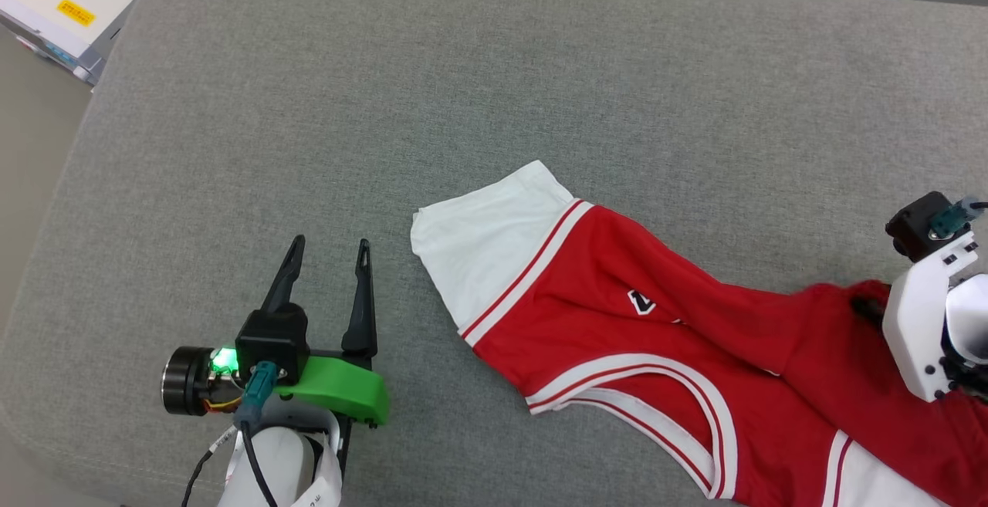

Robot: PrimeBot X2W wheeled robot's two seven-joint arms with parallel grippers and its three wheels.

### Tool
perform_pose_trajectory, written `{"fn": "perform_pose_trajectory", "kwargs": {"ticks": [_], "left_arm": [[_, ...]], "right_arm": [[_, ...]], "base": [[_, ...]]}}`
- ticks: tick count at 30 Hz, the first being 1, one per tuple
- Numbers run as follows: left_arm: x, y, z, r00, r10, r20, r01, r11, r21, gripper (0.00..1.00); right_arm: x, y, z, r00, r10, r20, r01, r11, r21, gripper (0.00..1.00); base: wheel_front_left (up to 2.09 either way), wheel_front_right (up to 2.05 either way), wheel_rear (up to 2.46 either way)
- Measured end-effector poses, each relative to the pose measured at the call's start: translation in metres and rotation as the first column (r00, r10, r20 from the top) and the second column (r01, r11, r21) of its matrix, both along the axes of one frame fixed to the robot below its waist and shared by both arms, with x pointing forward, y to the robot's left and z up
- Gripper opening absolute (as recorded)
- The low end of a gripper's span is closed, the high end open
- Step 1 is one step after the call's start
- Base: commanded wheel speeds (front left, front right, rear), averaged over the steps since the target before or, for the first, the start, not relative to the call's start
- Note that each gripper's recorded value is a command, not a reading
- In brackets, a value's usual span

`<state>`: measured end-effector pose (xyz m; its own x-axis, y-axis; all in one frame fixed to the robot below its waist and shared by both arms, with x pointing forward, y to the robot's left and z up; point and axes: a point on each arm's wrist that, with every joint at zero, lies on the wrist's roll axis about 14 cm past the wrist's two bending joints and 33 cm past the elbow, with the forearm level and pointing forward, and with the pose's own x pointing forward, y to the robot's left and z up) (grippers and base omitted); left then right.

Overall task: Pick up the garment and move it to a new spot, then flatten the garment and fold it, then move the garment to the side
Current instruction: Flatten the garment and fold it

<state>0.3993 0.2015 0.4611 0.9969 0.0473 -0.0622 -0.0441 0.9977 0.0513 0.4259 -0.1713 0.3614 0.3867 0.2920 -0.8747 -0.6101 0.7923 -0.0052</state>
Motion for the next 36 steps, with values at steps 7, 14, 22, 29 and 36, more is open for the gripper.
{"fn": "perform_pose_trajectory", "kwargs": {"ticks": [7,14,22,29,36], "left_arm": [[-0.009,-0.003,0.007,1.000,-0.004,0.017,0.004,1.000,-0.007,1.00],[-0.014,-0.012,0.015,0.999,-0.027,0.040,0.028,0.999,-0.016,1.00],[-0.013,-0.017,0.016,0.998,-0.042,0.046,0.043,0.999,-0.017,1.00],[-0.008,-0.017,0.007,0.999,-0.040,0.019,0.040,0.999,-0.027,1.00],[0.008,-0.014,0.002,0.999,-0.033,0.013,0.033,0.999,-0.025,1.00]], "right_arm": [[0.014,0.015,0.054,0.973,0.001,0.231,-0.034,0.990,0.139,0.00],[0.020,0.007,0.134,0.895,-0.011,0.446,-0.073,0.983,0.169,0.00],[0.025,0.008,0.160,0.874,-0.017,0.486,-0.067,0.986,0.155,0.00],[0.057,0.028,0.143,0.898,0.002,0.439,-0.070,0.988,0.139,0.00],[0.105,0.059,0.100,0.927,0.044,0.372,-0.079,0.994,0.080,0.00]], "base": [[0.00,0.00,0.00],[0.00,0.00,0.00],[0.00,0.00,0.00],[0.00,0.00,0.00],[0.00,0.00,0.00]]}}
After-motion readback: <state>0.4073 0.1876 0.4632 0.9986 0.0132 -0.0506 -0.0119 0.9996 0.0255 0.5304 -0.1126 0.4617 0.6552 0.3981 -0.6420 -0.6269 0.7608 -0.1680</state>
